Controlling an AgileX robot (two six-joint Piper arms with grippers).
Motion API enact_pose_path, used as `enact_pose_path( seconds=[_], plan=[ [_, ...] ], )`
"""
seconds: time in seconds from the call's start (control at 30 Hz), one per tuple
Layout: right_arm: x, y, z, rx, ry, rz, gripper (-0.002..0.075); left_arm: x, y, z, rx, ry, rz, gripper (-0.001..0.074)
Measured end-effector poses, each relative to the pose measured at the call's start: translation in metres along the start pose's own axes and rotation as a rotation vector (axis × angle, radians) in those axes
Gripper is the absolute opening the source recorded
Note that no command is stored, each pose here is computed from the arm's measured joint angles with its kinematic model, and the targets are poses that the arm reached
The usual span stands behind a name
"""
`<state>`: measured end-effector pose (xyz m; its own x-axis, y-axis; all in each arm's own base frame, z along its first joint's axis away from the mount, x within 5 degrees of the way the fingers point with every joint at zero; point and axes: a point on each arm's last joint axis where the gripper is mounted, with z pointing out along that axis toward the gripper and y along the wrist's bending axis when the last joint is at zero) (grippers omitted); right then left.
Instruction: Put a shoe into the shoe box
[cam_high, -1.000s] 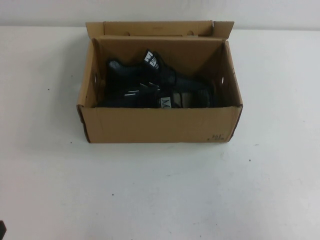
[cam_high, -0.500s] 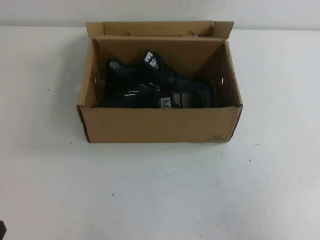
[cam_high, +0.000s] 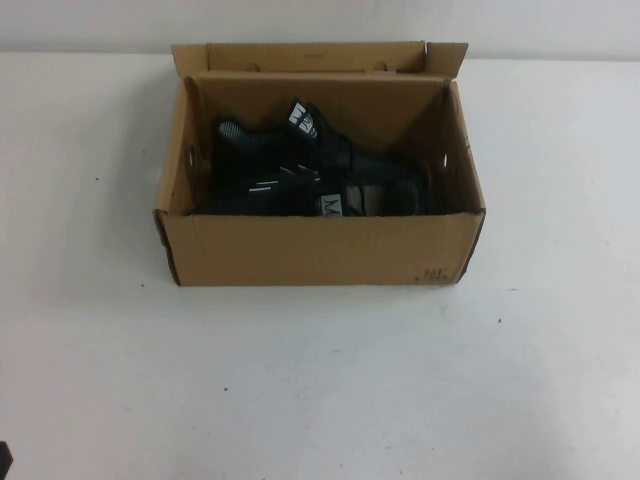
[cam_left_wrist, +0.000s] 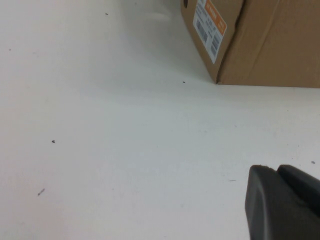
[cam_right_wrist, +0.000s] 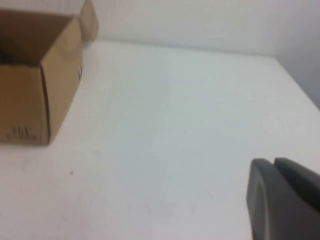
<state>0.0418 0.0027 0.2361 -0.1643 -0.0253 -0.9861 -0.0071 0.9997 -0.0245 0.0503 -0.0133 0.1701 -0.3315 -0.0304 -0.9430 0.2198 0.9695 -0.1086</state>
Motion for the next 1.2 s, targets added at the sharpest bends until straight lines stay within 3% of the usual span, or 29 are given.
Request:
enact_pose_path(
  seconds=[0.13,0.37,1.2],
  plan=[
    [0.016,0.000,0.004,0.004,0.090,-0.008,-0.0017,0.000,0.000,0.000,0.000,0.000,0.002,-0.0001],
    [0.061,-0.001,0.021,0.022,0.143,0.146,-0.0017,0.000,0.000,0.000,0.000,0.000,0.002,-0.0001],
    [0.061,0.000,0.022,0.015,0.122,0.144,-0.0017,0.000,0.000,0.000,0.000,0.000,0.002,-0.0001]
  ],
)
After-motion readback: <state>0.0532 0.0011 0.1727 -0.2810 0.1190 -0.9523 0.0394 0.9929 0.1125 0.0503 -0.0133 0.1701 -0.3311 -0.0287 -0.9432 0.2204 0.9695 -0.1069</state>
